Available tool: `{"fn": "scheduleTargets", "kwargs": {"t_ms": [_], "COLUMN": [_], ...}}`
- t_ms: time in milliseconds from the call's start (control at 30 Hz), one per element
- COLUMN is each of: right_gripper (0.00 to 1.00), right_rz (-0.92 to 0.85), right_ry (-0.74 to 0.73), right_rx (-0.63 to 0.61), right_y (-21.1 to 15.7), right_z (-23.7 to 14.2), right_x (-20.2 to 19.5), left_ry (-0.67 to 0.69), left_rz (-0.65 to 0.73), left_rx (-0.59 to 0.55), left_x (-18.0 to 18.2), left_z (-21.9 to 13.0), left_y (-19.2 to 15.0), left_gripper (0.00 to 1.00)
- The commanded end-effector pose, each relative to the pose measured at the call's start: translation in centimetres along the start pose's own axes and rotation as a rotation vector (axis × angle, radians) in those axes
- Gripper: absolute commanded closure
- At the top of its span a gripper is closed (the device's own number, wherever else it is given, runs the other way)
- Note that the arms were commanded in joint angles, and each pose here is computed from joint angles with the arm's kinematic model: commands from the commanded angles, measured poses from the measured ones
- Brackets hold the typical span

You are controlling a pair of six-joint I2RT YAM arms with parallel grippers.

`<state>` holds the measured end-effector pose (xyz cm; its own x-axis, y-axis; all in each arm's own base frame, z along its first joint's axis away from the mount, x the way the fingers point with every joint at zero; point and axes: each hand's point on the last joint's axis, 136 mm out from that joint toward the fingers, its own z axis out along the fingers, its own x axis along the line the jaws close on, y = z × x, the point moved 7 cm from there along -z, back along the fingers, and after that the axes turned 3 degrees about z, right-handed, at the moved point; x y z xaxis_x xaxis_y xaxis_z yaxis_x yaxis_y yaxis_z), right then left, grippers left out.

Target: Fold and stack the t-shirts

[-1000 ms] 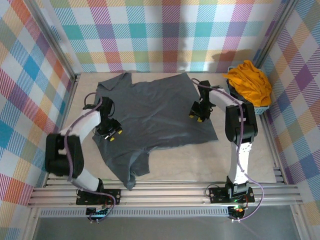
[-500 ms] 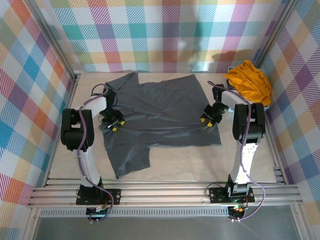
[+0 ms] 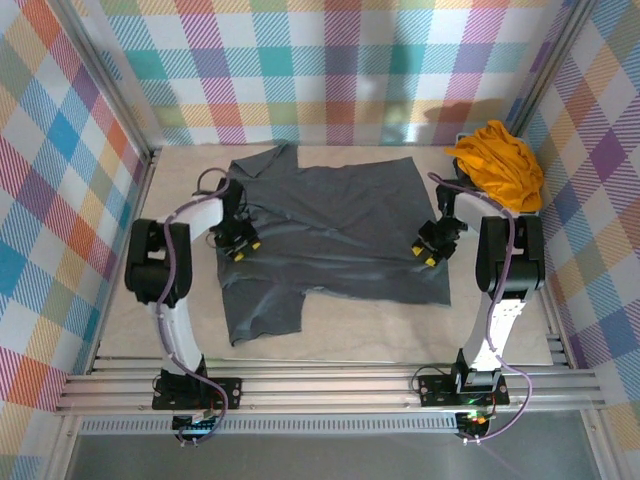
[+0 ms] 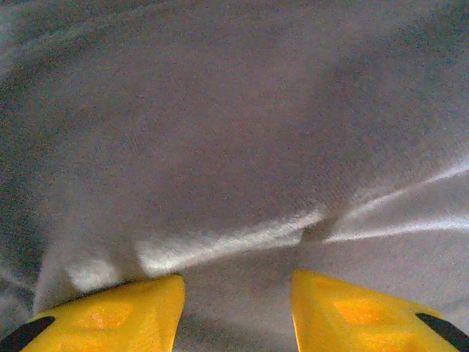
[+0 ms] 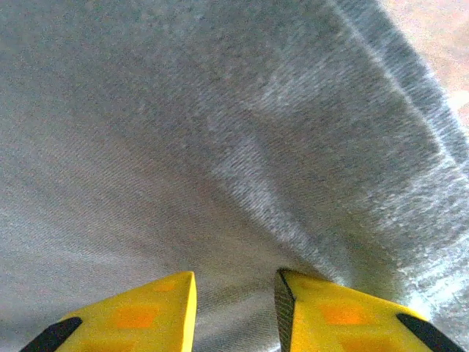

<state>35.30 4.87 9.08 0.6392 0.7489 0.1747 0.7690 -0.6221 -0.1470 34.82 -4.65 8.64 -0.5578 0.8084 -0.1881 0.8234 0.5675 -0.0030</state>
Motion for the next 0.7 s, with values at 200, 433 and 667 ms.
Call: {"fn": "scheduleTargets", "kwargs": {"t_ms": [200,433,667], "right_gripper": [0.54,0.55,0.57], "right_rz": [-0.256,-0.263,-0.307], "right_ry": [0.043,0.096,0.132], "right_rx": [-0.148,-0.13,-0.078], "right_y": [-4.2,-5.8,-6.9], "right_z": [-3.2,-2.3,-0.7], "right_x": [5.8,6.8,9.5], "left_ry": [-0.078,-0.249,-0.552], "left_rz": [-0.089,-0.162,-0.26], "left_rx": [-0.056,-0.198,-0.322], "left_x": [3.8,-1.5,-8.4], "left_z": [-1.9,-8.3,-5.1], "left_y": [1.5,6.4,15.3], "left_gripper": [0.46,0.49,0.64]}}
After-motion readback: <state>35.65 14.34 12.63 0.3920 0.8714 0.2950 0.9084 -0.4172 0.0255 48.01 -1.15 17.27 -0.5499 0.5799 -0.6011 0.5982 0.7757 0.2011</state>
